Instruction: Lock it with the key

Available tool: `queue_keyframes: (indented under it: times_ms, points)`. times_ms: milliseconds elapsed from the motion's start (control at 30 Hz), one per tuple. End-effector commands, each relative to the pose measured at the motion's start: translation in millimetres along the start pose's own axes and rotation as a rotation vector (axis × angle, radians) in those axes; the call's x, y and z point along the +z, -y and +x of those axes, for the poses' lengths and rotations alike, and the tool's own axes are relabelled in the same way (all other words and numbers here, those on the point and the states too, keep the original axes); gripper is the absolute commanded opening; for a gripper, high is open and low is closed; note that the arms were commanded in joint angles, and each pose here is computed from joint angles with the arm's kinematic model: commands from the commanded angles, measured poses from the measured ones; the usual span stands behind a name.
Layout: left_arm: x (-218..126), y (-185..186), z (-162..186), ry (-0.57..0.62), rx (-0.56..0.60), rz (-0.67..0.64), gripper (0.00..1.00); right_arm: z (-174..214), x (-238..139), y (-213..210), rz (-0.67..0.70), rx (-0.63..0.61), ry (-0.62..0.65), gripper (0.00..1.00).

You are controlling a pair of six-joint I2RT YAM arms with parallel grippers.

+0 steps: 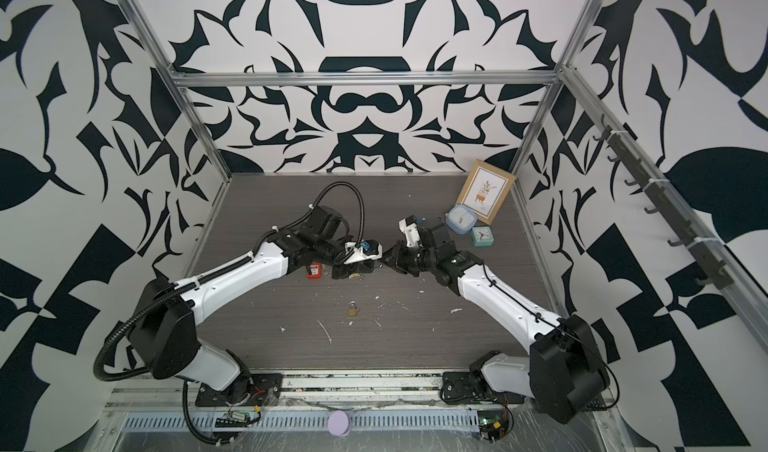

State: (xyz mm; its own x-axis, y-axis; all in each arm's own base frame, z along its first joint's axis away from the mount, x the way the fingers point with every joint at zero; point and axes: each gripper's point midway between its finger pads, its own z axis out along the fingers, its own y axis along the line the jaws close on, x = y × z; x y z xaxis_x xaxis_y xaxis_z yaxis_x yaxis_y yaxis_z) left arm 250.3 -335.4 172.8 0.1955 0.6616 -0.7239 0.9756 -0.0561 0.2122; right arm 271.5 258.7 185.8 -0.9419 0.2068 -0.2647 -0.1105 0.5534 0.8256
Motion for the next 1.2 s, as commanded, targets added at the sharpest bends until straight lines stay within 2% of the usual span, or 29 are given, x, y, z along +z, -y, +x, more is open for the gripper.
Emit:
queue_keyframes:
  times_ms: [0,567,1167]
  points:
    - [-6.8,-5.1,-28.6,0.089,0.038,0.002,0.0,8.9,2.6,-15.1,-0.082,-0.086,-0.048,0.0]
    - [-14.1,-7.9,-50.9,0.157,0.035,0.011,0.0,20.9,11.6,-8.6,-0.097,-0.091,-0.092,0.0]
    - [-31.9,-33.3,-105.5,0.346,0.014,-0.047,0.0,37.4,34.2,-2.4,-0.089,-0.075,-0.148,0.0]
